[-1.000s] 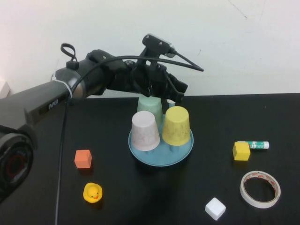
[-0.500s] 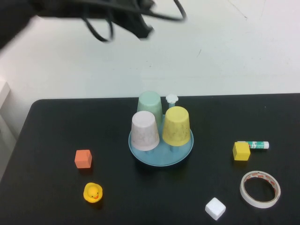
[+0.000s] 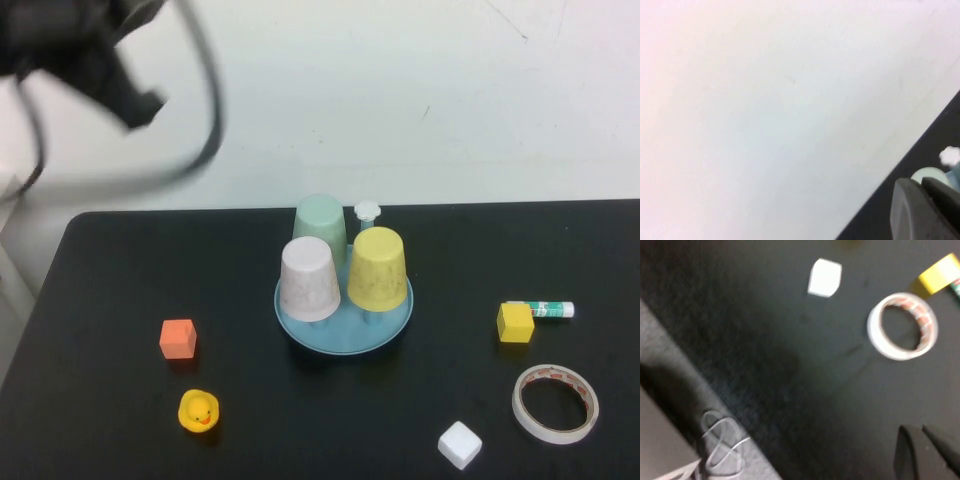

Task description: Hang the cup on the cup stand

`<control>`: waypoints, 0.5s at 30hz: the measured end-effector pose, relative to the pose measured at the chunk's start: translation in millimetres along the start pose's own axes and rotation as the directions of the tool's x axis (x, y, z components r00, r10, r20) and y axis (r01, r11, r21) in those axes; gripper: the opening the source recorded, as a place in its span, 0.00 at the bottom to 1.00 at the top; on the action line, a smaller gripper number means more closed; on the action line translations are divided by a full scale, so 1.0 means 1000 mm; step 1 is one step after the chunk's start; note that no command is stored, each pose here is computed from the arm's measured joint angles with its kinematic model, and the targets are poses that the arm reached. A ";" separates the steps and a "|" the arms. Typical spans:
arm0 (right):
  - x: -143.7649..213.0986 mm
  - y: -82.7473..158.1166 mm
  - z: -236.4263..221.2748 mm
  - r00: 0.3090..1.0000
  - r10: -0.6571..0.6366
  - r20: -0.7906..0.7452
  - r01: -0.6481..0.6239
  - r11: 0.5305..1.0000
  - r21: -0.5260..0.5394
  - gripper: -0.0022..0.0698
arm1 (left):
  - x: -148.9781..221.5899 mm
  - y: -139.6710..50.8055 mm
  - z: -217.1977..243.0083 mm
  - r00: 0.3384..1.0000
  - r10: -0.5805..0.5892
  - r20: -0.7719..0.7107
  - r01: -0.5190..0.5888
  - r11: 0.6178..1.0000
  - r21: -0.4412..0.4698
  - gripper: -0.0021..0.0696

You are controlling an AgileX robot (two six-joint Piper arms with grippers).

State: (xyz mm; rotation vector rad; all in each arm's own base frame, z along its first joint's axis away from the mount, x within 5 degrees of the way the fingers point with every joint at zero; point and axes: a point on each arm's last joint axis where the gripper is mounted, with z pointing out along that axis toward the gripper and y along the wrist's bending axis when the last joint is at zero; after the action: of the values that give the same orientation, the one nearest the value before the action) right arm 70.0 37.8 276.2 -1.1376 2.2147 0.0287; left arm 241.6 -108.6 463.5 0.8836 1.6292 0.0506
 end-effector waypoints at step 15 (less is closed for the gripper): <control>0.011 0.007 0.013 0.999 -0.001 -0.039 0.000 0.999 -0.037 0.03 | 0.073 -0.046 -0.092 0.985 -0.044 0.167 0.068 0.987 -0.142 0.03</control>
State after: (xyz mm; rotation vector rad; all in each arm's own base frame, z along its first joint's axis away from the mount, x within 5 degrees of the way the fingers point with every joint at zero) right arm 67.7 38.2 258.2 -1.1680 2.2570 0.0473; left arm 140.2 -60.6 406.4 0.7096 1.4764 0.0576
